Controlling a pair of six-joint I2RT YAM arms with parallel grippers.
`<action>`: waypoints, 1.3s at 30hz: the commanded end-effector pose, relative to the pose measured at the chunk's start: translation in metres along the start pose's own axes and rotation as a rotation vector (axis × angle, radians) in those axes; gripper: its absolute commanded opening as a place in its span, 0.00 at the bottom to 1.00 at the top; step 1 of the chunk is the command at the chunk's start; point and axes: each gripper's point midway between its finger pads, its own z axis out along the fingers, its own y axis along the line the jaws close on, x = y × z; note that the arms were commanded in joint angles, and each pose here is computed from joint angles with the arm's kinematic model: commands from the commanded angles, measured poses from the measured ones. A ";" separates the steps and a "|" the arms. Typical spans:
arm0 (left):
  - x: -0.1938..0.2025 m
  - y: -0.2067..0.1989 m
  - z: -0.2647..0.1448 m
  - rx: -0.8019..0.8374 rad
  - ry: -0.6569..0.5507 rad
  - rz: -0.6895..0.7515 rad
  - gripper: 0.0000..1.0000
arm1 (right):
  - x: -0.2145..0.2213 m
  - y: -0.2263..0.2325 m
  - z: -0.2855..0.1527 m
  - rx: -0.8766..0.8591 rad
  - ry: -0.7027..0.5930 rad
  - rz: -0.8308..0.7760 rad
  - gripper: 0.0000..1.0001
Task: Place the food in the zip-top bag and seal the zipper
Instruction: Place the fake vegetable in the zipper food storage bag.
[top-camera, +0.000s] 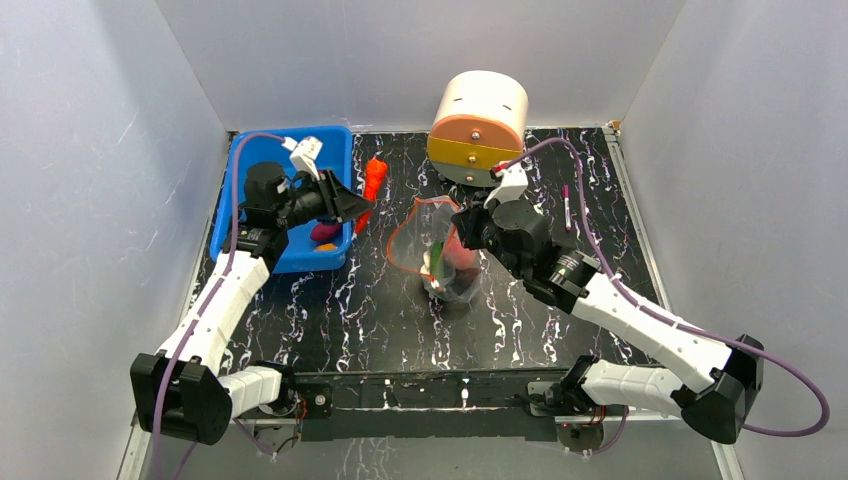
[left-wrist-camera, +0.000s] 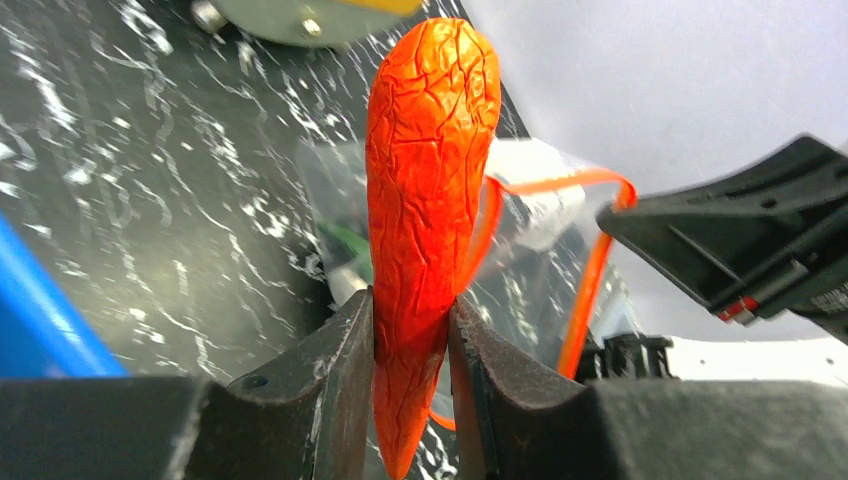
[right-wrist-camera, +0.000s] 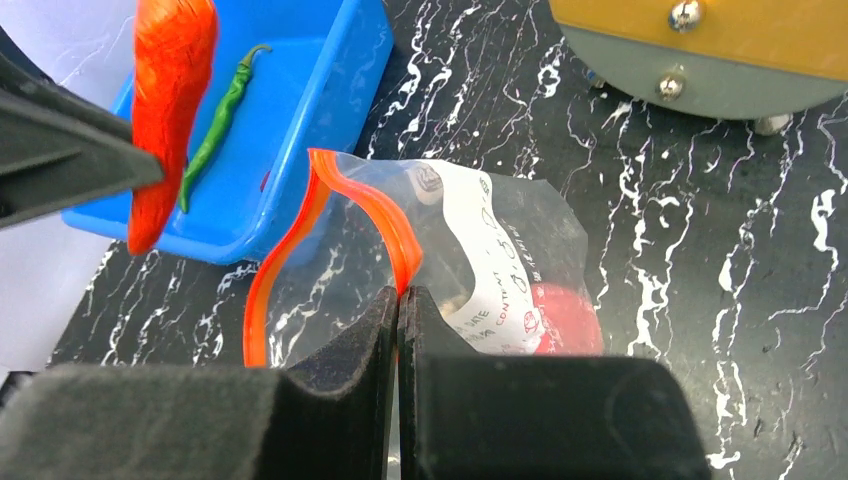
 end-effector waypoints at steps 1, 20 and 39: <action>0.026 -0.029 0.000 0.054 0.091 -0.104 0.01 | -0.040 0.009 0.003 -0.002 -0.101 -0.064 0.00; 0.092 -0.086 0.007 0.091 0.310 -0.298 0.03 | -0.050 0.011 0.008 0.006 -0.136 -0.096 0.00; 0.110 -0.068 0.054 -0.012 0.363 -0.329 0.04 | -0.018 0.040 -0.004 -0.229 -0.075 -0.045 0.00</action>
